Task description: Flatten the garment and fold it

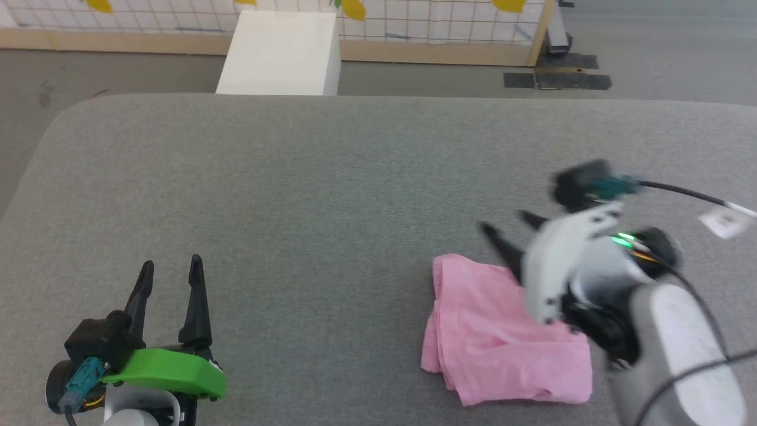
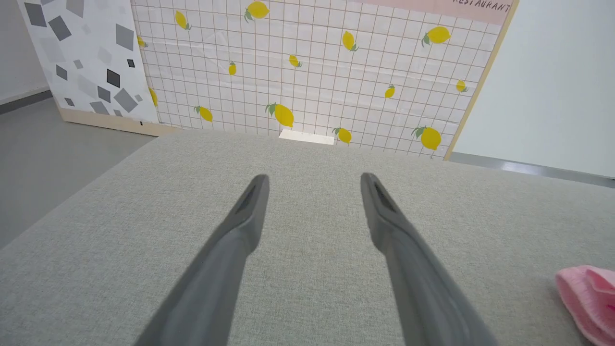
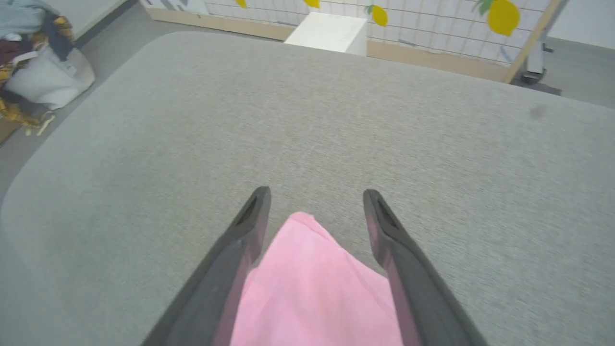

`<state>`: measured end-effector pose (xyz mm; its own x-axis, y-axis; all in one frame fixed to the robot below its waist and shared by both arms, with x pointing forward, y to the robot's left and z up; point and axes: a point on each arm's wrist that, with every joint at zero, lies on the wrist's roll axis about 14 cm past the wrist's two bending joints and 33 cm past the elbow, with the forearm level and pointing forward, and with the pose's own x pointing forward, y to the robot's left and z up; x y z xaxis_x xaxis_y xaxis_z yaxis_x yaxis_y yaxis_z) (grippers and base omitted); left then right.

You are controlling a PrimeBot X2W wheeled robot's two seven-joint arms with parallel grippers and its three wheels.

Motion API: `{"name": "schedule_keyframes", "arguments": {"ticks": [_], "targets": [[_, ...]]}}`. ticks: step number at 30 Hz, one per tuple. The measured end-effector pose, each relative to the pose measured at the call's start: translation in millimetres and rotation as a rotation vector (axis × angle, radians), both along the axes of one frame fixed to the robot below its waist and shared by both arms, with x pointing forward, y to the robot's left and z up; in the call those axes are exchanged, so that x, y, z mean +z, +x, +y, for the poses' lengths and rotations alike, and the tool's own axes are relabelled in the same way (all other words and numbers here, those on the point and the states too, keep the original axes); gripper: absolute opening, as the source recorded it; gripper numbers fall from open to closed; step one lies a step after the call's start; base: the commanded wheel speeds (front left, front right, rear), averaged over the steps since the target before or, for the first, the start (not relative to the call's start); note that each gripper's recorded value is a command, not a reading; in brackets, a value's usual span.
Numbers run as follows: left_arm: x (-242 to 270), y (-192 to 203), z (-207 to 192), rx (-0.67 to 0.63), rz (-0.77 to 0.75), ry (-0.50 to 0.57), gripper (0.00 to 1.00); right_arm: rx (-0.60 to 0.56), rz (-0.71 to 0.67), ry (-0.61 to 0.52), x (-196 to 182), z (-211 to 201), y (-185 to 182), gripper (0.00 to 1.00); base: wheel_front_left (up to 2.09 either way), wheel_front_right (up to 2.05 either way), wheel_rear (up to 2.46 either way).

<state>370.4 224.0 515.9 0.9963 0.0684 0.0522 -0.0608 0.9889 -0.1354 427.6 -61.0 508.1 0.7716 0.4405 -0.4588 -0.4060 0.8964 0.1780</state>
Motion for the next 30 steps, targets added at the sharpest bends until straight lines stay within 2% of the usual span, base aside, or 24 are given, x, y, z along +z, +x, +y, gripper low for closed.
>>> {"name": "schedule_keyframes", "arguments": {"ticks": [3,4,6,12,19,20,22,26,30], "targets": [[1.3,3.0,-4.6,-0.016,-0.005,0.002,1.0,-0.123,0.062,-0.116,-24.2,-50.0,-11.2,1.0,0.0,0.0,0.0],[1.1,4.8,-6.4,-0.024,-0.005,0.009,1.0,-0.174,0.133,-0.185,-45.9,-74.9,-28.0,1.0,0.0,0.0,0.0],[0.3,6.2,-7.3,-0.027,-0.003,0.013,1.0,-0.198,0.193,-0.224,-63.0,-87.6,-43.0,1.0,0.0,0.0,0.0],[-2.7,7.7,-8.8,-0.034,0.004,0.025,1.0,-0.209,0.327,-0.265,-101.5,-96.3,-74.3,1.0,0.0,0.0,0.0],[-4.9,5.8,-7.3,-0.033,0.011,0.029,1.0,-0.18,0.396,-0.258,-127.6,-85.1,-85.4,1.0,0.0,0.0,0.0],[-5.1,5.6,-6.9,-0.032,0.011,0.029,1.0,-0.175,0.406,-0.257,-130.4,-83.5,-86.2,0.38,0.0,0.0,0.0],[-5.5,6.0,-6.5,-0.031,0.012,0.029,1.0,-0.171,0.405,-0.253,-130.7,-81.9,-83.9,0.0,0.0,0.0,0.0],[-2.0,11.0,-7.4,-0.034,-0.001,0.029,1.0,-0.156,0.382,-0.264,-124.4,-85.3,-76.3,0.0,0.0,0.0,0.0],[5.4,22.5,-16.3,-0.055,-0.029,0.025,1.0,-0.165,0.355,-0.332,-109.6,-115.1,-67.6,0.0,0.0,0.0,0.0]]}}
